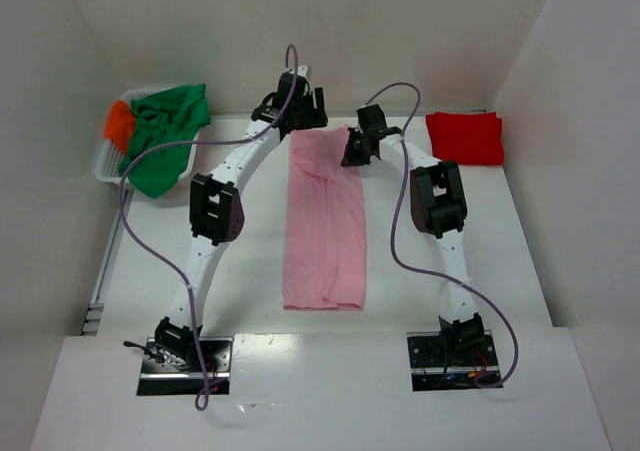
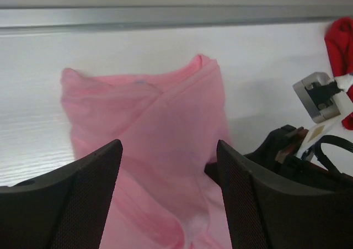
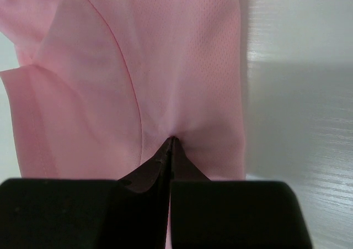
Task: Fold and stack the t-shirts
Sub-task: Rotate the tshirt 90 degrees
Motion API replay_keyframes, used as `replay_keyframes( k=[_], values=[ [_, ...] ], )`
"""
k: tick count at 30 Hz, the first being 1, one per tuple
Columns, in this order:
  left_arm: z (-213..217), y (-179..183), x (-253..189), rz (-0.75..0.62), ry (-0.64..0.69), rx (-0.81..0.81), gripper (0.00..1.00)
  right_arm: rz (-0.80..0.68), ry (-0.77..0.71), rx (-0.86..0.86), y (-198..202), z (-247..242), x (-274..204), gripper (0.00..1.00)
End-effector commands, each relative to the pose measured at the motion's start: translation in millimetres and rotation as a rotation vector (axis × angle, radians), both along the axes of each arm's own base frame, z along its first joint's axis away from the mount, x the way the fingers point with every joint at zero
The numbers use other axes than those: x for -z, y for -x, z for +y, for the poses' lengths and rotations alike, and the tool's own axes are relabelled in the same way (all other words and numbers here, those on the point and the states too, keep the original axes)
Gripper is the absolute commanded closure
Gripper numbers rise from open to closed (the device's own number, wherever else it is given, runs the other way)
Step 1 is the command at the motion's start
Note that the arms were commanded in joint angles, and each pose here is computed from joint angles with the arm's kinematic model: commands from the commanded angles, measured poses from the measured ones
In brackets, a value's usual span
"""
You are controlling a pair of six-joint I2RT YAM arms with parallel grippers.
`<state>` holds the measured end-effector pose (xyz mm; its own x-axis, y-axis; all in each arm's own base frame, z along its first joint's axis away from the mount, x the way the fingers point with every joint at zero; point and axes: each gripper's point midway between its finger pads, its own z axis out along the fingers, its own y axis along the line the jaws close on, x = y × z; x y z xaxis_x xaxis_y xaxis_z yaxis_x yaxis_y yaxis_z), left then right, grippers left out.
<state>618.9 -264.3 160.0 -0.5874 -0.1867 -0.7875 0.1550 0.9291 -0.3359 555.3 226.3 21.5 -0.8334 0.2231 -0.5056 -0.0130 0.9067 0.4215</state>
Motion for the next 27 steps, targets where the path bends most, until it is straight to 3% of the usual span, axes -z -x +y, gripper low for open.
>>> replay_keyframes(
  k=[1, 11, 12, 19, 27],
  values=[
    [-23, 15, 24, 0.055, -0.078, 0.042, 0.25, 0.074, 0.051, 0.010, 18, -12, 27, 1.00],
    [-3, 36, 63, 0.147, -0.189, 0.040, 0.58, 0.071, 0.056, 0.003, 18, -12, 27, 1.00],
    [0, 44, 81, 0.187, -0.207, 0.043, 0.58, 0.071, 0.056, 0.003, 18, -12, 27, 1.00],
    [8, 67, 102, 0.249, -0.242, 0.082, 0.60, 0.071, 0.056, 0.003, 18, -12, 27, 1.00],
    [28, 94, 85, 0.256, -0.259, 0.084, 0.58, 0.080, 0.059, 0.003, 20, -13, 31, 1.00]
  ],
)
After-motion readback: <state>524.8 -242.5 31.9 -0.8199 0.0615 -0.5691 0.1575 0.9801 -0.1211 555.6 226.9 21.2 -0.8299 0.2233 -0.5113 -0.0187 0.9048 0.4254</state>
